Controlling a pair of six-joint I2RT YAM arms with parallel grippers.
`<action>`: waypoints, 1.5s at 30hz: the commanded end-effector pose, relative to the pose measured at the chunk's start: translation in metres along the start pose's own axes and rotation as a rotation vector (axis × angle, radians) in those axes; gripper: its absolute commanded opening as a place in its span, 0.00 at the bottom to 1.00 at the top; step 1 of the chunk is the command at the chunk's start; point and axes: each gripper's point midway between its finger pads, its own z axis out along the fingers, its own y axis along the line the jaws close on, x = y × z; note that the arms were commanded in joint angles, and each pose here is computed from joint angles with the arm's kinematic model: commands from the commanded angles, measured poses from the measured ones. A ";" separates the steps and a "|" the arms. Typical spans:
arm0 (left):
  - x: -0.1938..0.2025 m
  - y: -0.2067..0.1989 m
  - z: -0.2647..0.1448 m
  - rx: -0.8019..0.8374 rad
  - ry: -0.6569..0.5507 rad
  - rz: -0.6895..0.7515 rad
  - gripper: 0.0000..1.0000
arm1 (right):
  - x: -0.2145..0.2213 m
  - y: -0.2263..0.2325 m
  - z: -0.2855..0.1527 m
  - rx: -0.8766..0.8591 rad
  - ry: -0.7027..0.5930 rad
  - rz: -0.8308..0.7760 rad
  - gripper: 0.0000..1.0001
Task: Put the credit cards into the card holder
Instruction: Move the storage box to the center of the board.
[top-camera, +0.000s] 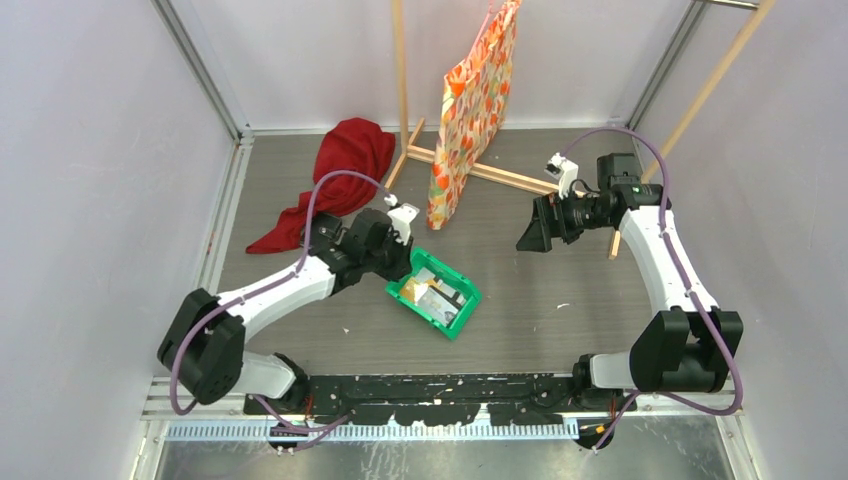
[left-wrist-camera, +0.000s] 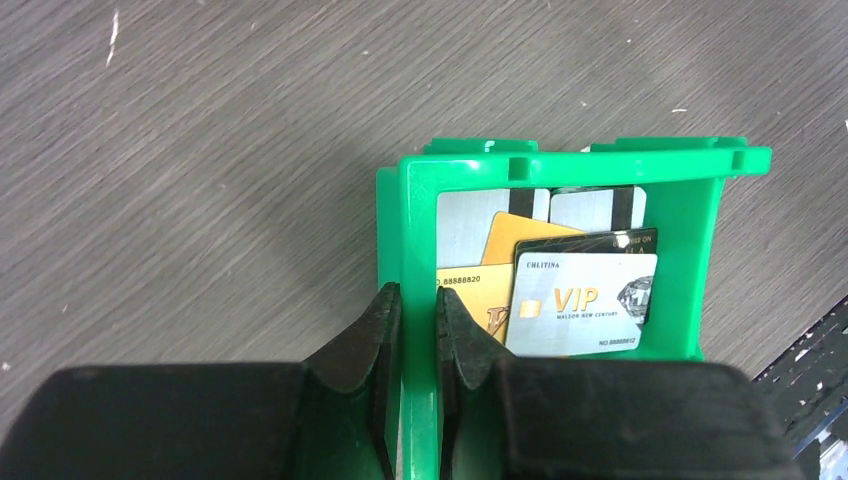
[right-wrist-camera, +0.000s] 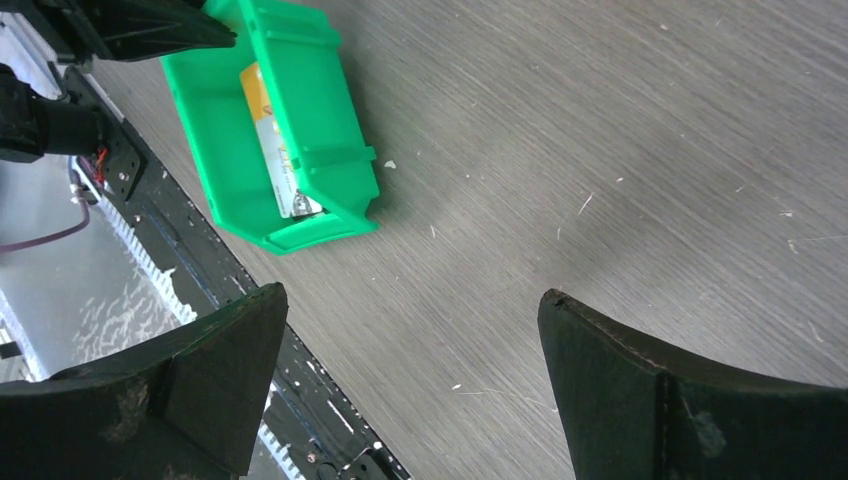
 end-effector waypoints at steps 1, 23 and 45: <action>-0.068 -0.030 0.010 0.139 -0.195 0.110 0.00 | -0.006 0.016 -0.007 -0.038 -0.057 -0.031 1.00; -0.138 -0.027 0.017 0.063 -0.222 0.235 0.65 | 0.006 0.024 -0.015 -0.035 -0.078 -0.035 1.00; 0.005 0.233 -0.039 -0.212 0.124 -0.548 0.56 | 0.004 0.017 -0.006 -0.058 -0.078 0.014 1.00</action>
